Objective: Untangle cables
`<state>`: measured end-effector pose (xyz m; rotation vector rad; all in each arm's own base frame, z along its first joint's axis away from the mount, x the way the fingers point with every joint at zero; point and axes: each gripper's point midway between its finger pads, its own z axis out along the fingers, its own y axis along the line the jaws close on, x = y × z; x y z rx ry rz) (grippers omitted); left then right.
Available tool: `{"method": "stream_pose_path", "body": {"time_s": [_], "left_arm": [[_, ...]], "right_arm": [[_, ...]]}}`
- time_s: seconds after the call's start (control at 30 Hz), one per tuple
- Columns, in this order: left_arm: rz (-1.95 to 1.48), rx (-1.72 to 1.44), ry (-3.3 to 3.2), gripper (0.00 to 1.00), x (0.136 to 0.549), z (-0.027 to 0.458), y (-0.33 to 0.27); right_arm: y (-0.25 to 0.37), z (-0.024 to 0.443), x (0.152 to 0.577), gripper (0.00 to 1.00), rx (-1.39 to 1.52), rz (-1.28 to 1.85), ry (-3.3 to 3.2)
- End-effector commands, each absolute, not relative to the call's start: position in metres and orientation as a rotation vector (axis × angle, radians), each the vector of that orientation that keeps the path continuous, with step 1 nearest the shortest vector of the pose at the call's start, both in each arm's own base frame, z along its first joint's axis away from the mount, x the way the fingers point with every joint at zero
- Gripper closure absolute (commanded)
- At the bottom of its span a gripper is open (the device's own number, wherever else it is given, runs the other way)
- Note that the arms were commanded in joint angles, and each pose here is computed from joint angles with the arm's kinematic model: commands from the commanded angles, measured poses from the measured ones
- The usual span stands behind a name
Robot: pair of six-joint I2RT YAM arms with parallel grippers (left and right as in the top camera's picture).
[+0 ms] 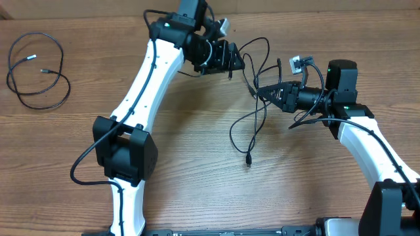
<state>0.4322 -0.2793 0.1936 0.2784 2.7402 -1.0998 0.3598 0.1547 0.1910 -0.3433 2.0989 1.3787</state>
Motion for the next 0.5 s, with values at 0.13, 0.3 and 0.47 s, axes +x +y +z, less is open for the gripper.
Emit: {"method": "stream_pose_path", "body": {"time_s": [0.13, 0.3, 0.47], "left_arm": [[-1.105, 0.131, 2.767, 0.47, 0.427, 0.21, -0.279], [-1.134, -0.051, 2.814, 0.44, 0.428, 0.205, -0.281], [-1.143, -0.116, 2.866, 0.44, 0.426, 0.19, -0.291]], "right_arm": [[0.159, 0.215, 0.356, 0.96, -0.434, 1.406, 2.017], [0.159, 0.215, 0.356, 0.96, -0.43, 1.408, 2.018], [0.16, 0.217, 0.354, 0.96, -0.439, 1.423, 2.012]]}}
